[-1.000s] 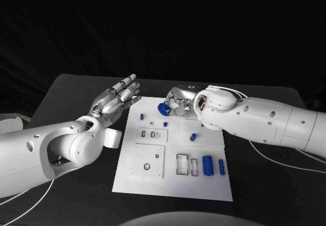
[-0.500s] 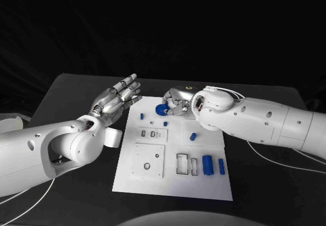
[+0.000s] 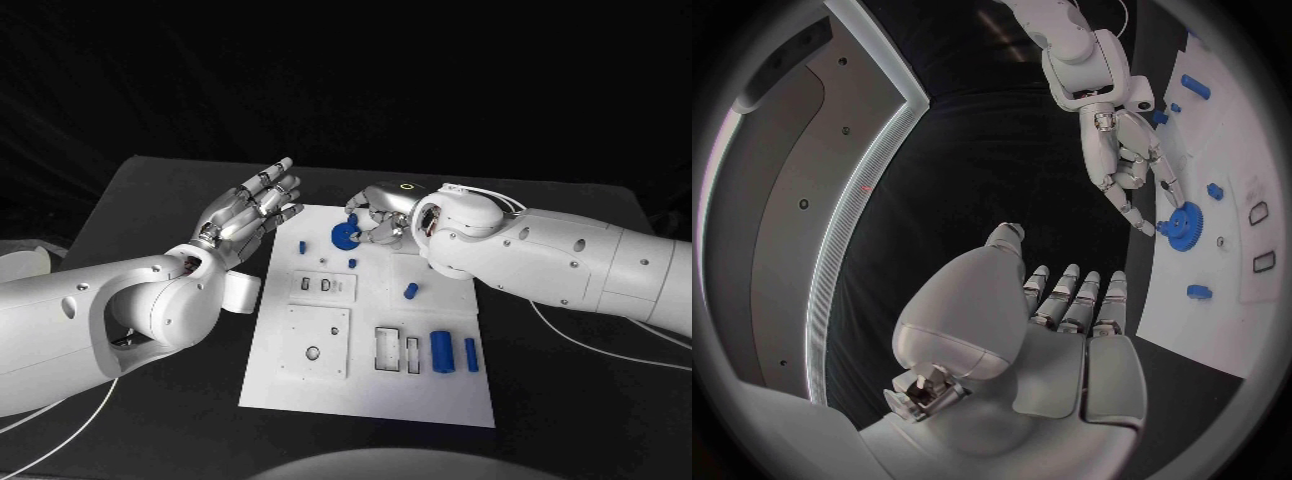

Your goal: Assemble the parts on the task board

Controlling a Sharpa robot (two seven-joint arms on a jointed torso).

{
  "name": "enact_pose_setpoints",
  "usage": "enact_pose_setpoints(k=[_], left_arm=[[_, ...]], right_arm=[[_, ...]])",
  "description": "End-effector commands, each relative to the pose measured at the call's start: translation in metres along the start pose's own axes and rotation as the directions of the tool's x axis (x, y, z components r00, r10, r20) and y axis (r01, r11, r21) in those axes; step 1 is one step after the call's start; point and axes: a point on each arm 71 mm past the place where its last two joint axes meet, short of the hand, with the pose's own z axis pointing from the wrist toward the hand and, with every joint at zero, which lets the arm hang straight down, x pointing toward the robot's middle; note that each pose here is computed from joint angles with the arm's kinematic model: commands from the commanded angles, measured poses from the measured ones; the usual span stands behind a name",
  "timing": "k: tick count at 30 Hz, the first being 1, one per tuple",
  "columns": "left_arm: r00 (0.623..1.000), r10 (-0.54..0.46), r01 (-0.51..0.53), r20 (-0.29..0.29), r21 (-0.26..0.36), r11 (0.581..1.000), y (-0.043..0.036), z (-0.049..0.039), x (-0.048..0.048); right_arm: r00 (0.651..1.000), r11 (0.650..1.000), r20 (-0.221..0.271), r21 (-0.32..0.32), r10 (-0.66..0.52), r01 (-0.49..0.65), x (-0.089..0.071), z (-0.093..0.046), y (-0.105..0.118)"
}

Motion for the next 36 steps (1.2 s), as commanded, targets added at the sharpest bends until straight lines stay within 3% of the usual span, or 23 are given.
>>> enact_pose_setpoints(k=[1,7,15,21,30,36], left_arm=[[1.0,-0.01,0.01,-0.022,0.008,1.0,-0.0004,0.0002,0.0018],[1.0,-0.01,0.01,-0.02,0.006,1.0,0.0001,0.0,0.0013],[1.0,-0.009,0.009,-0.02,-0.006,1.0,0.0042,-0.0018,0.0],[1.0,-0.009,0.009,-0.023,-0.012,1.0,0.0065,-0.0019,0.0008],[1.0,-0.01,0.01,-0.027,-0.015,1.0,0.0082,-0.001,0.0017],[1.0,-0.01,0.01,-0.027,-0.016,1.0,0.0084,-0.0012,0.0013]], right_arm=[[0.998,1.0,0.069,-0.011,0.007,-0.006,-0.009,-0.006,-0.004],[0.995,1.0,0.1,0.011,0.005,-0.006,-0.026,-0.031,-0.02],[0.993,0.997,0.113,0.061,0.03,-0.037,-0.041,-0.076,-0.054],[0.998,0.993,0.058,0.117,0.005,-0.012,-0.035,-0.093,-0.077],[0.998,0.988,0.048,0.153,-0.035,0.027,-0.017,-0.113,-0.101],[0.999,0.985,0.036,0.173,-0.033,0.026,-0.007,-0.119,-0.111]])
